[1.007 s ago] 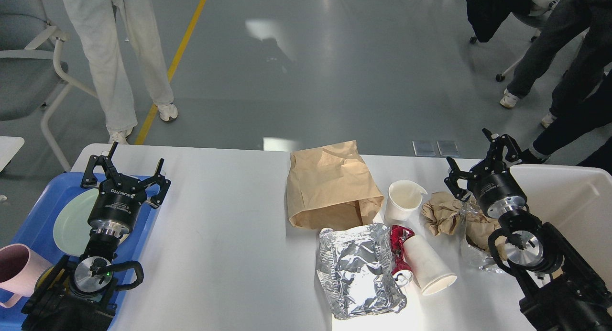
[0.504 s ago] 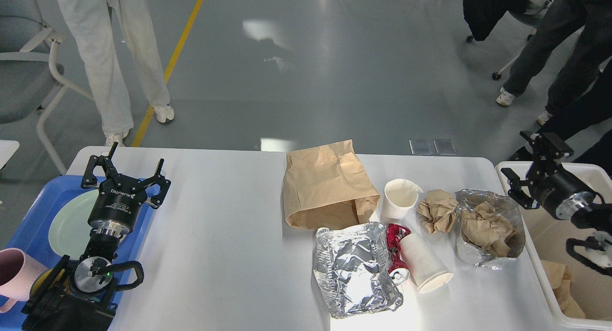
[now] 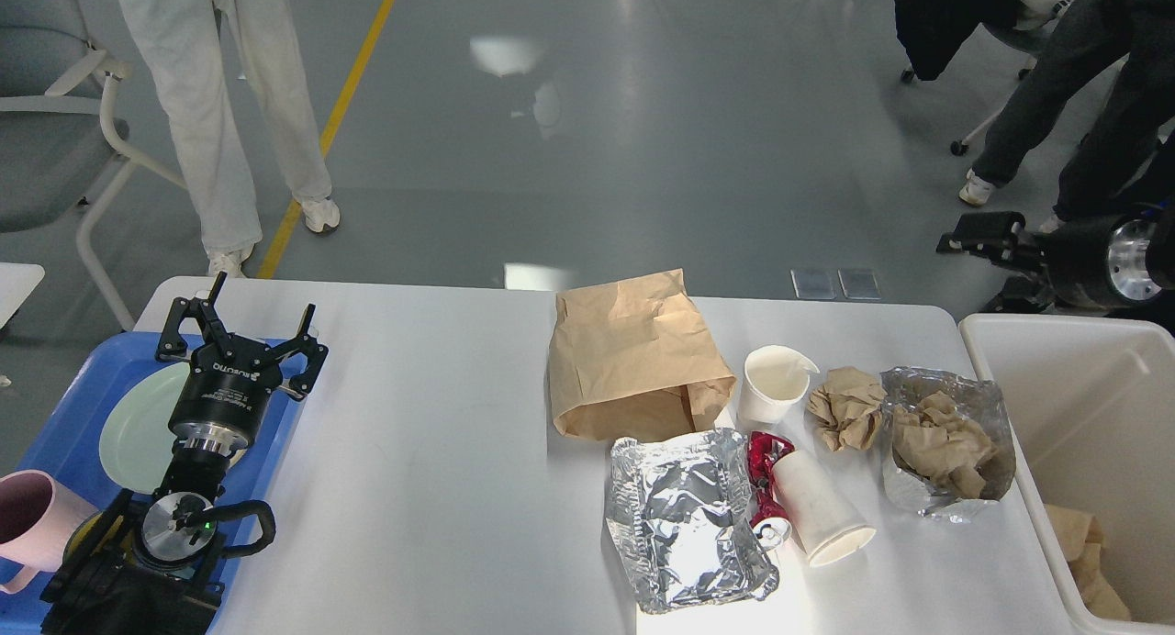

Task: Tidy desktop

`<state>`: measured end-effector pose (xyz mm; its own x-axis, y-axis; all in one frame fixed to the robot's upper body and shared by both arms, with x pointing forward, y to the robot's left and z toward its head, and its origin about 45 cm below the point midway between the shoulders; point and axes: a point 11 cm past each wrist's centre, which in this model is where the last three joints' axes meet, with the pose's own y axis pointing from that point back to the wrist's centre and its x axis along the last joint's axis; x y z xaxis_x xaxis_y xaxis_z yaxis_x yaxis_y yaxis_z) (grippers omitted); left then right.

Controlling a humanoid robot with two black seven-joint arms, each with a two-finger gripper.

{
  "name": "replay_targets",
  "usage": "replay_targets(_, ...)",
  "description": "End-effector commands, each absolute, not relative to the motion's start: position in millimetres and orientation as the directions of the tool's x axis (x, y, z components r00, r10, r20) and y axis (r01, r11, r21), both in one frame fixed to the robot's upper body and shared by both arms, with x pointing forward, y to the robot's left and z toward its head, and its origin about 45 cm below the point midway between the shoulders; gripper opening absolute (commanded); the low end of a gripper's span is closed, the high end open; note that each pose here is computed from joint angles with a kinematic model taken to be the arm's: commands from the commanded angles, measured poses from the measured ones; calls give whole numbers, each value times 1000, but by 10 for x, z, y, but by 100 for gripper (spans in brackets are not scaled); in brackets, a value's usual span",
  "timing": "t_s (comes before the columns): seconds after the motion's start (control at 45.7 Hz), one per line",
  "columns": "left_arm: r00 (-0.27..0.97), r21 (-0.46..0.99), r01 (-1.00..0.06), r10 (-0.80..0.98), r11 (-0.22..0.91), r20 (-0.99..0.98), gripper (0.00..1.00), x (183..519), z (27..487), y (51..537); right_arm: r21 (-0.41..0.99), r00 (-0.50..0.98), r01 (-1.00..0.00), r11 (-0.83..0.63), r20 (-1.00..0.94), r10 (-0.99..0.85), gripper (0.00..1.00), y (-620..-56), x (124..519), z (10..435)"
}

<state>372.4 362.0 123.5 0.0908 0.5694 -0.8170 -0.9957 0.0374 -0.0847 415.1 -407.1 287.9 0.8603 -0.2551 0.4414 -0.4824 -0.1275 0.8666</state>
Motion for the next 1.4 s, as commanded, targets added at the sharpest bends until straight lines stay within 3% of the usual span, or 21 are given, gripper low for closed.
replay_targets(0.0,91,-85,-996,569,37,-817,97,3724,1235,3621,952,952,-302,-56,297,-73,100,-3605,4144,3269)
replay_targets(0.197,91,-85,-996,569,37,-817,97,3724,1235,3621,990,984,-123,68,113,136,100,-2828,3776,3790)
replay_targets(0.328,91,-85,-996,568,36,-818,97,3724,1236,3622,966,973,-161,201,121,196,100,-2705,3453,4144)
replay_targets(0.526,91,-85,-996,568,36,-818,97,3724,1236,3622,970,976,-193,147,174,130,100,-2568,3115,4467)
replay_targets(0.701,91,-85,-996,569,37,-817,97,3724,1235,3621,978,983,-162,134,147,113,100,-2588,2967,4435)
replay_targets(1.073,93,-85,-996,569,40,-817,97,3724,1234,3615,975,976,-210,67,205,75,100,-2513,3078,4369)
replay_targets(1.248,91,-84,-996,569,38,-817,97,3724,1234,3620,989,982,-149,20,146,123,100,-2327,3009,4302)
replay_targets(1.379,94,-87,-995,567,40,-819,97,3726,1235,3604,988,980,-156,2,155,123,100,-2303,3044,4248)
